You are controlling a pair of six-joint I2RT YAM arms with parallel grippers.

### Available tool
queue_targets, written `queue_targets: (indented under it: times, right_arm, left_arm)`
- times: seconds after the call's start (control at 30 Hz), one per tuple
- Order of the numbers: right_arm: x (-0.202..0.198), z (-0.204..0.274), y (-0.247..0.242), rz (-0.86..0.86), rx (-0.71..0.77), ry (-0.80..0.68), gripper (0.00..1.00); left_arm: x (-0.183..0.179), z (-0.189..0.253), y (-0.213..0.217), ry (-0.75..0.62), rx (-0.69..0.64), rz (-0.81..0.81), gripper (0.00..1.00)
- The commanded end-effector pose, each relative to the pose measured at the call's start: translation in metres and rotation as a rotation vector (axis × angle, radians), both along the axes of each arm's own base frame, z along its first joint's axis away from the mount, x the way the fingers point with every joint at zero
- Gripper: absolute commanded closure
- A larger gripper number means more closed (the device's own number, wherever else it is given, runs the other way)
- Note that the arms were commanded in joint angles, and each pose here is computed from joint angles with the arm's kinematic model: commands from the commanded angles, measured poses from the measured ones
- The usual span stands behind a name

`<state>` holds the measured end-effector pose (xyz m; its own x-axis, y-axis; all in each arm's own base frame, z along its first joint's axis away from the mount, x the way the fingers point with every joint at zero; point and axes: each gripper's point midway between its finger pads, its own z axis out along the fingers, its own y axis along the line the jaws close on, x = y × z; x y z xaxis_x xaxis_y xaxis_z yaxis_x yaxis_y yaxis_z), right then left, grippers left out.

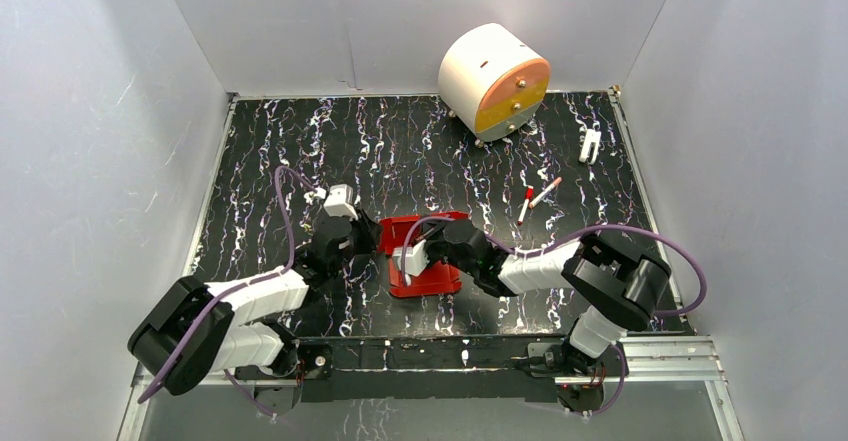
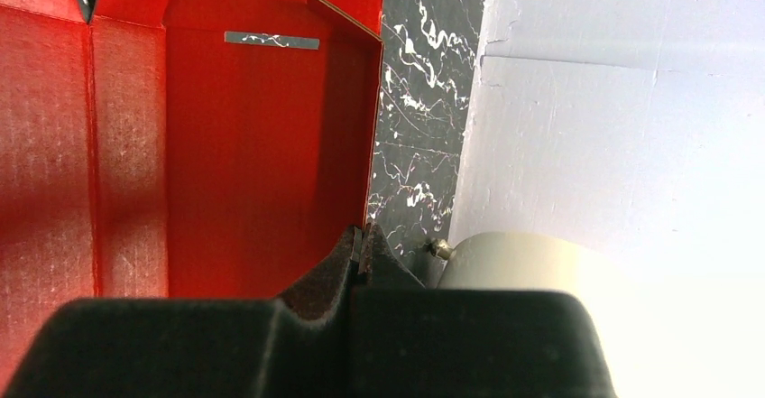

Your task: Fold the paper box

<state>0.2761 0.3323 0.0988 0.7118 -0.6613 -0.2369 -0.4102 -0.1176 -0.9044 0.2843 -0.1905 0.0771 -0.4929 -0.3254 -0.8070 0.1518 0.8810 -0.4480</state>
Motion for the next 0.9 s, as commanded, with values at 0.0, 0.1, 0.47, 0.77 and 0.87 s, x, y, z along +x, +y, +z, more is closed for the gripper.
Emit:
queue_targets:
  times: [0.0,0.1,0.47,0.77,0.87]
  right_arm:
    - [0.011,0.021,0.011,-0.001,0.013,-0.084,1.00]
    - [0.015,0.028,0.015,0.004,0.008,-0.117,1.00]
    - [0.030,0.049,0.025,0.014,0.033,-0.194,1.00]
    - [0.018,0.033,0.016,0.039,0.090,-0.238,1.00]
    - [0.012,0.029,0.013,0.046,0.104,-0.234,1.00]
  left_arm:
    - [0.014,0.020,-0.013,-0.074,0.020,-0.057,0.82]
    - [0.020,0.023,-0.012,-0.106,0.061,-0.060,0.94]
    - [0.041,0.046,-0.016,-0.269,0.172,-0.094,1.00]
    - [0.009,0.029,-0.040,-0.325,0.212,-0.177,1.00]
    - [0.004,0.018,-0.042,-0.297,0.211,-0.172,1.00]
